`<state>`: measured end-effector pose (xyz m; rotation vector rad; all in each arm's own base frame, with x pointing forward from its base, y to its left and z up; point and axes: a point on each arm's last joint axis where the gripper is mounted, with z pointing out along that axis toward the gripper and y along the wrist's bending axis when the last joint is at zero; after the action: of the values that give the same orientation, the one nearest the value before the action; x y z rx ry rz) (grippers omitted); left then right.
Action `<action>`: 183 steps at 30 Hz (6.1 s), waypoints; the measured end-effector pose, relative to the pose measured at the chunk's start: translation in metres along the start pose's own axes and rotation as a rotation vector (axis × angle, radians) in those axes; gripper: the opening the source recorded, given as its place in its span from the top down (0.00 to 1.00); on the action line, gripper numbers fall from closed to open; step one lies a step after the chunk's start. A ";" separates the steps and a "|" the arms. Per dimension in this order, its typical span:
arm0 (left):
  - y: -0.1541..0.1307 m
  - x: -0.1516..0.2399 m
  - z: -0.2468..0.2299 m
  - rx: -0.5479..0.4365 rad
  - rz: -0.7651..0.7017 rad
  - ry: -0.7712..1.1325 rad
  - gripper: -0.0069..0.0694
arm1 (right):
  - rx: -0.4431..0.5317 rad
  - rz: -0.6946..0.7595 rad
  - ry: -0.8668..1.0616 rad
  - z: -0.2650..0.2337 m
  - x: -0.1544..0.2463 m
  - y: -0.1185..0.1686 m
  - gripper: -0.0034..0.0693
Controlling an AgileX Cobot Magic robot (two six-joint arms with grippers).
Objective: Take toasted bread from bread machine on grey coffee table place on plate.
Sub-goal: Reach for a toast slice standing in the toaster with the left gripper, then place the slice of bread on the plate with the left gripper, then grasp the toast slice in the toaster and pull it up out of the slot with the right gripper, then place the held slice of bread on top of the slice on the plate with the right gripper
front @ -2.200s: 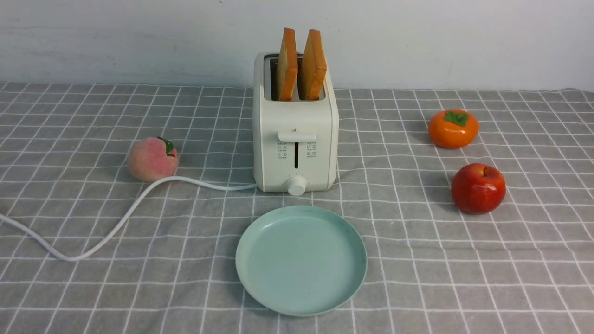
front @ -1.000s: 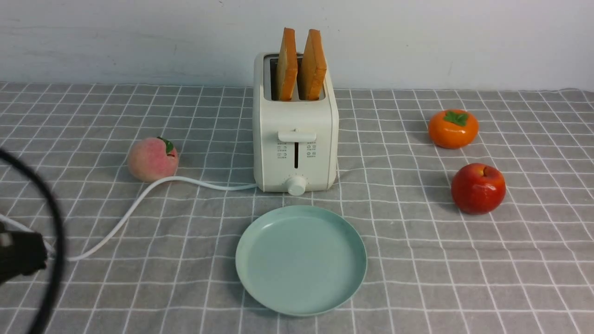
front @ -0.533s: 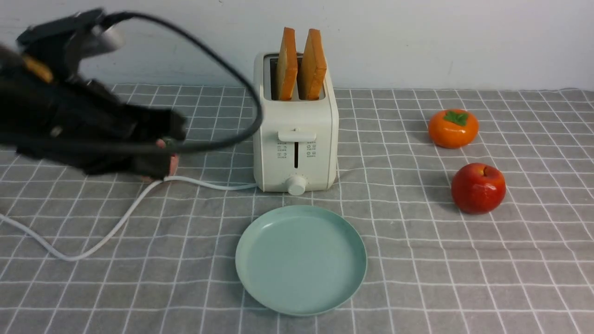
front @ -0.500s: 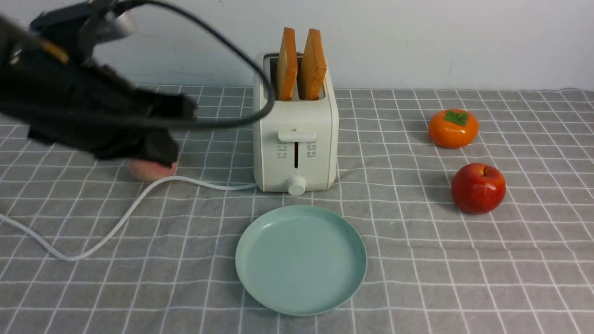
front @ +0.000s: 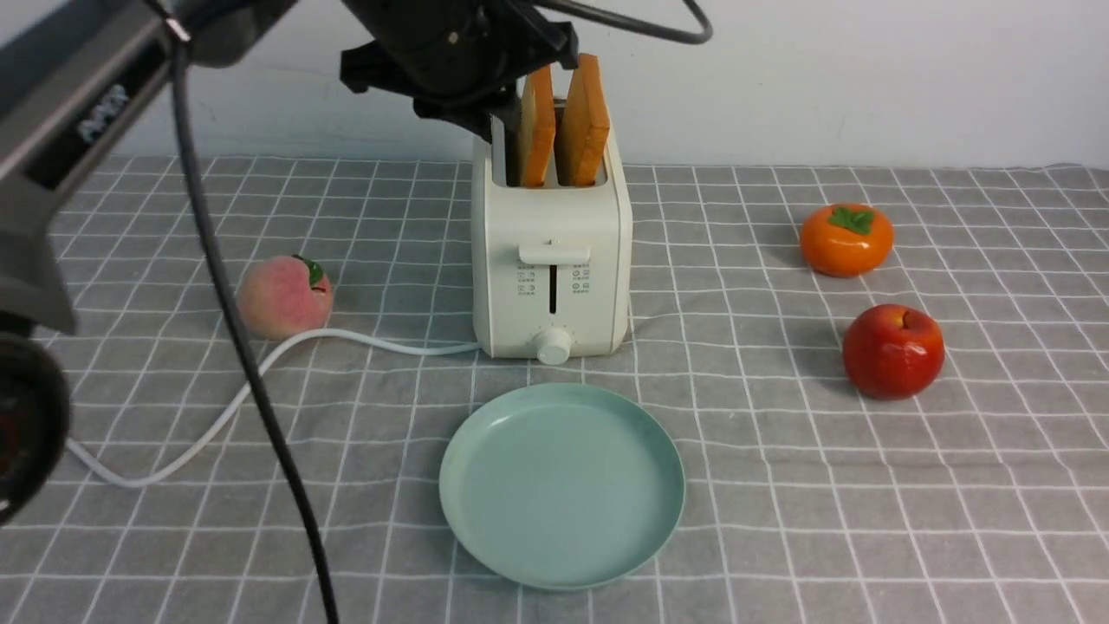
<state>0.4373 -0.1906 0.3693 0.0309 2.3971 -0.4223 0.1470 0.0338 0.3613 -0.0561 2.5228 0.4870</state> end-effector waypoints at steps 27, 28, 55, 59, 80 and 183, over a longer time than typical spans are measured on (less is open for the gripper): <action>0.004 -0.022 0.003 -0.068 0.077 -0.213 0.78 | 0.003 -0.002 -0.034 0.000 -0.003 0.000 0.95; 0.001 -0.028 -0.030 -0.069 0.077 -0.244 0.78 | 0.003 -0.002 -0.036 0.000 -0.004 0.000 0.95; 0.033 0.172 -0.026 0.338 -0.226 0.189 0.78 | -0.002 -0.006 -0.042 0.000 -0.004 0.000 0.93; 0.035 0.184 0.001 0.382 -0.252 0.219 0.78 | -0.003 -0.006 -0.042 0.000 -0.004 0.000 0.93; 0.054 0.196 0.014 0.198 -0.003 0.275 0.37 | -0.016 0.000 -0.043 0.000 -0.004 0.001 0.91; 0.131 0.326 -0.226 0.019 -0.078 -0.146 0.93 | -0.253 -0.083 0.319 0.178 -0.106 0.013 0.46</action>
<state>0.0631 -0.0260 0.2808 -0.0823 2.2559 -0.4671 0.3273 0.1020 0.2843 -0.3592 2.7363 0.8165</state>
